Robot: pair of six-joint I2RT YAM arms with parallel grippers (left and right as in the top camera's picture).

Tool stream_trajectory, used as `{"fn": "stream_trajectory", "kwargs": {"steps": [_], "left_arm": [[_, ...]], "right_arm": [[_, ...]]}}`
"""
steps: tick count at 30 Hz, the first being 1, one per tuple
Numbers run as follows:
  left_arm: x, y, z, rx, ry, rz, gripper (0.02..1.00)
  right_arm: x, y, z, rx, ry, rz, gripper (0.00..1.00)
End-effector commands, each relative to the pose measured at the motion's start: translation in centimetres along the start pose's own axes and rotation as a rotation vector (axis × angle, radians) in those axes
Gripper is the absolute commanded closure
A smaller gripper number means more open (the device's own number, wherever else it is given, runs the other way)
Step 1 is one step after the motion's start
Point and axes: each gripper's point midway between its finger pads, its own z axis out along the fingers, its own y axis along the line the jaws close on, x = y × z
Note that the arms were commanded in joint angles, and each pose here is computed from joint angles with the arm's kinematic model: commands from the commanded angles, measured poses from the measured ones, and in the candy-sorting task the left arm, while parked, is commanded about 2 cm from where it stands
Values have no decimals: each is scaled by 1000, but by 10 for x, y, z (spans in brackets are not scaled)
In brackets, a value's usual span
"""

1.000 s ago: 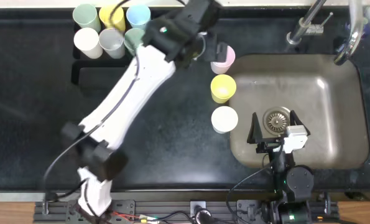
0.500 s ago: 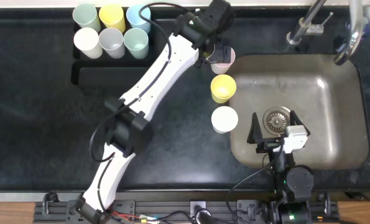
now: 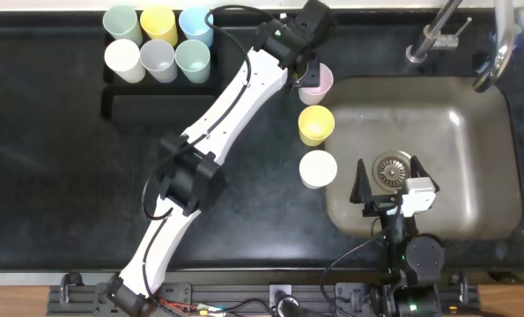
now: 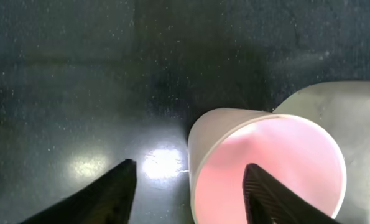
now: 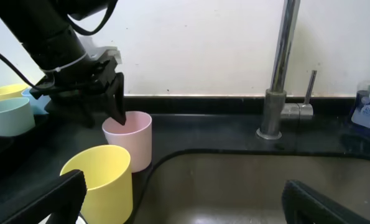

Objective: Store Cups

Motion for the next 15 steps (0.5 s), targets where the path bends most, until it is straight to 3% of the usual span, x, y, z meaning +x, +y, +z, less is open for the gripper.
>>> {"fn": "stream_trajectory", "kwargs": {"steps": [1,10,15], "left_arm": [[-6,0,2,-5,-21,-7,472],[-3,2,11,-14,-7,-6,492],[-2,2,13,-17,-5,-2,621]], "right_arm": [[3,-1,0,5,0,-3,3],[3,-1,0,4,0,-3,7],[3,-1,0,4,0,-3,3]]}}
